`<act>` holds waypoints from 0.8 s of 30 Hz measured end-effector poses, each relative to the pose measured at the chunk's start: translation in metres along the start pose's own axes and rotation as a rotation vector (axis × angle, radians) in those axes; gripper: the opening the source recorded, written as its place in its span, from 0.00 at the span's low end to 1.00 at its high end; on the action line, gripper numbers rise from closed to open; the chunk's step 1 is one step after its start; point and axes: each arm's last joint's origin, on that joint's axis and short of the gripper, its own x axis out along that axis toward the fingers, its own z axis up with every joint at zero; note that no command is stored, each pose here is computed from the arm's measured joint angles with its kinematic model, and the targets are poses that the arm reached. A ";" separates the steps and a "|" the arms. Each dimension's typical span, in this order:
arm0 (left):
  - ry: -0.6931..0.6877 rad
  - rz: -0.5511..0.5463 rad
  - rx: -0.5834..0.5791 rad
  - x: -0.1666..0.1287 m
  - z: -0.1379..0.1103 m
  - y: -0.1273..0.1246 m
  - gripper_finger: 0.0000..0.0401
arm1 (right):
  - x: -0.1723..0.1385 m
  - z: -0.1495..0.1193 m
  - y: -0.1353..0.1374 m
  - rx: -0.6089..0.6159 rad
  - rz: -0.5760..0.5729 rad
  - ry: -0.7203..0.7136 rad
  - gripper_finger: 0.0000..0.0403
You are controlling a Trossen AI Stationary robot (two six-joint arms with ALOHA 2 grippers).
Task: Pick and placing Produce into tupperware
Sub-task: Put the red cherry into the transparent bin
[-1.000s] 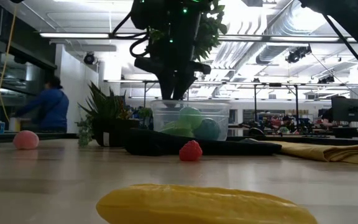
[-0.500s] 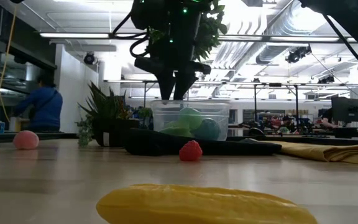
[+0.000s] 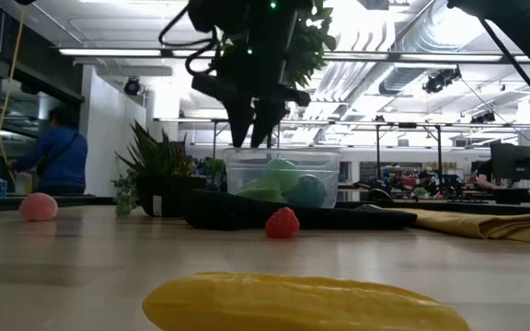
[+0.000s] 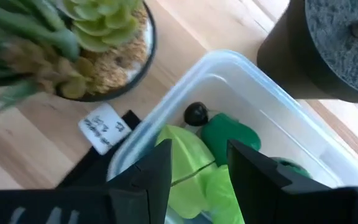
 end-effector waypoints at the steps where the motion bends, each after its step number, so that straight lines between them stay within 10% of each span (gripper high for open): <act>1: 0.000 0.000 0.000 0.000 0.000 0.000 0.01 | -0.003 0.000 0.001 -0.001 -0.001 -0.012 0.36; 24: 0.000 -0.001 -0.001 0.000 0.000 0.000 0.01 | -0.067 -0.030 0.031 -0.105 -0.044 -0.032 0.36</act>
